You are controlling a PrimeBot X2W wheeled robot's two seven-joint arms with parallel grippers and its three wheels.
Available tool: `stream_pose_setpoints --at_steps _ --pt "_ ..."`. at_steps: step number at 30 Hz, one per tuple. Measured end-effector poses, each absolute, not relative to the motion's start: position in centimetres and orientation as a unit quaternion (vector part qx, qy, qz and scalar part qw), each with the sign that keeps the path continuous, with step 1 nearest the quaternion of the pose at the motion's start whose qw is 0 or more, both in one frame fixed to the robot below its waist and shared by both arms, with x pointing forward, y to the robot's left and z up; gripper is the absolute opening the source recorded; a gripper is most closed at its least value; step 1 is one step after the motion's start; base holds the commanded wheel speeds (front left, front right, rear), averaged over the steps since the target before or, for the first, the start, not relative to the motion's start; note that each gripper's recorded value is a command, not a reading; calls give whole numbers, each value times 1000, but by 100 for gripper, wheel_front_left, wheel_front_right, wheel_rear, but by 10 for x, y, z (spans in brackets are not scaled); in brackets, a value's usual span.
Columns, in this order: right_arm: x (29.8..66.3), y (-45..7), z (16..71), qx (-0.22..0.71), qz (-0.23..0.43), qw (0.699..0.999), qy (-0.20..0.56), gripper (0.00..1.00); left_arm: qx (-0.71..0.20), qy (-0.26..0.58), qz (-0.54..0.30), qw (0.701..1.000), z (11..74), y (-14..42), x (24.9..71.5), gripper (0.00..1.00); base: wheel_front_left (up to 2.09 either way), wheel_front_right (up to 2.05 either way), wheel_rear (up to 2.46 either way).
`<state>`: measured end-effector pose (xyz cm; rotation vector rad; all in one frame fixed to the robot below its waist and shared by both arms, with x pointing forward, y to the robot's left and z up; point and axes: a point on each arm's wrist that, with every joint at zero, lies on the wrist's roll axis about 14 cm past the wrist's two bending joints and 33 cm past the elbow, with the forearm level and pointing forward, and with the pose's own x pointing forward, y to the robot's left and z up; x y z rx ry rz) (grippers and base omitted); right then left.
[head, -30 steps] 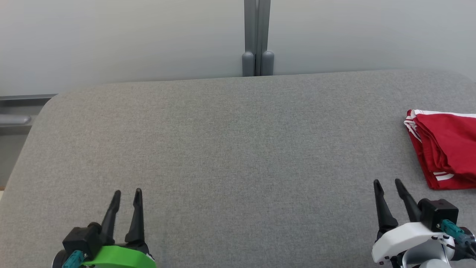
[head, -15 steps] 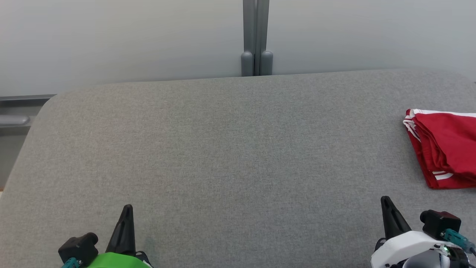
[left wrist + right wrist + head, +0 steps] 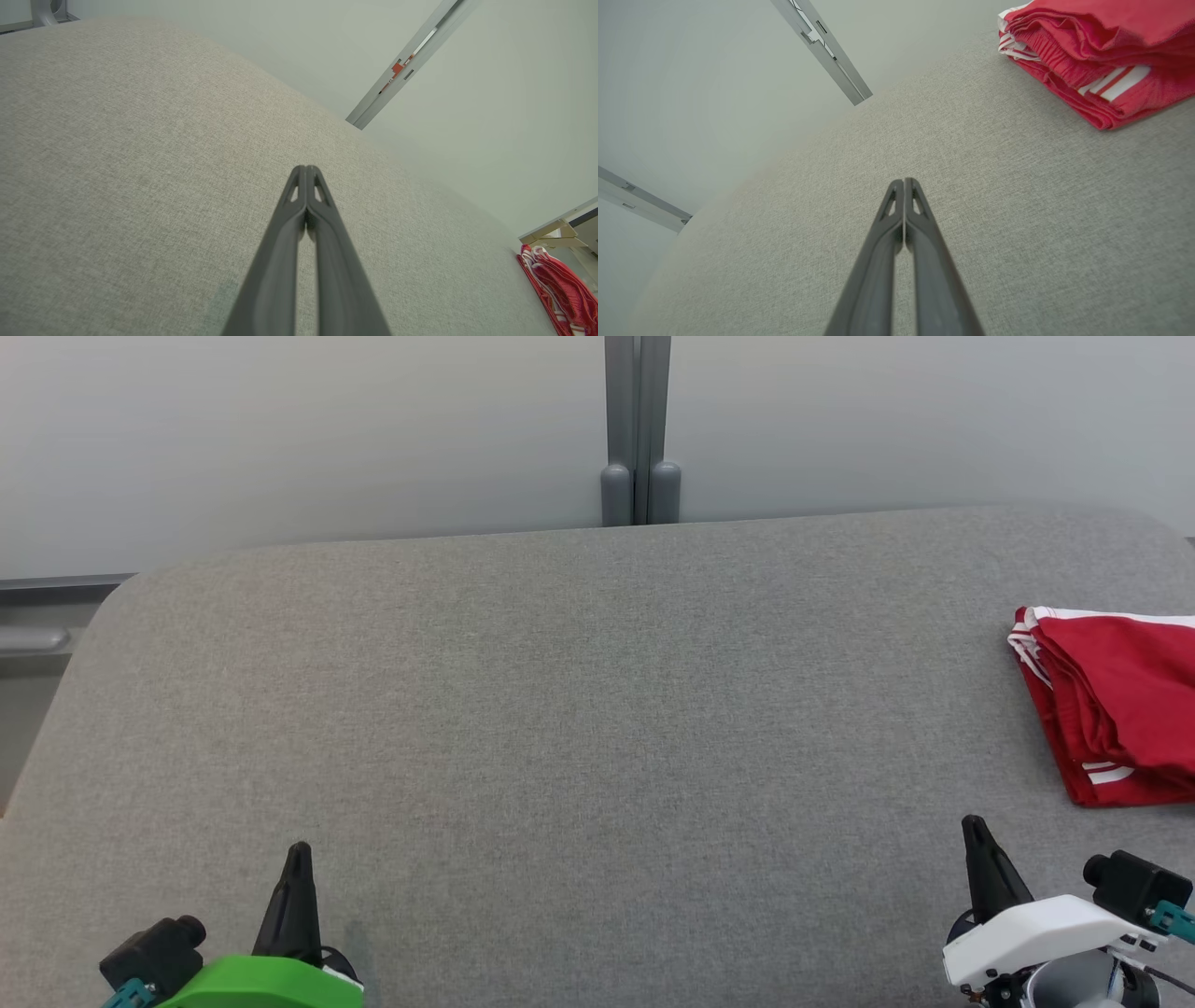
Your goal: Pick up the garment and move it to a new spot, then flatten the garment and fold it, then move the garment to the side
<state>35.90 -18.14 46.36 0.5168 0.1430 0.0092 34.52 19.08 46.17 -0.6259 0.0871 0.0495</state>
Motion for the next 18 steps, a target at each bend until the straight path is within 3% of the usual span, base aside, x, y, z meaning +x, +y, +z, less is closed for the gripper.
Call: stream_pose_setpoints --at_steps 18 --pt "367 -186 472 379 -10 923 59 0 -416 38 38 908 468 197 355 0 0 0 0"
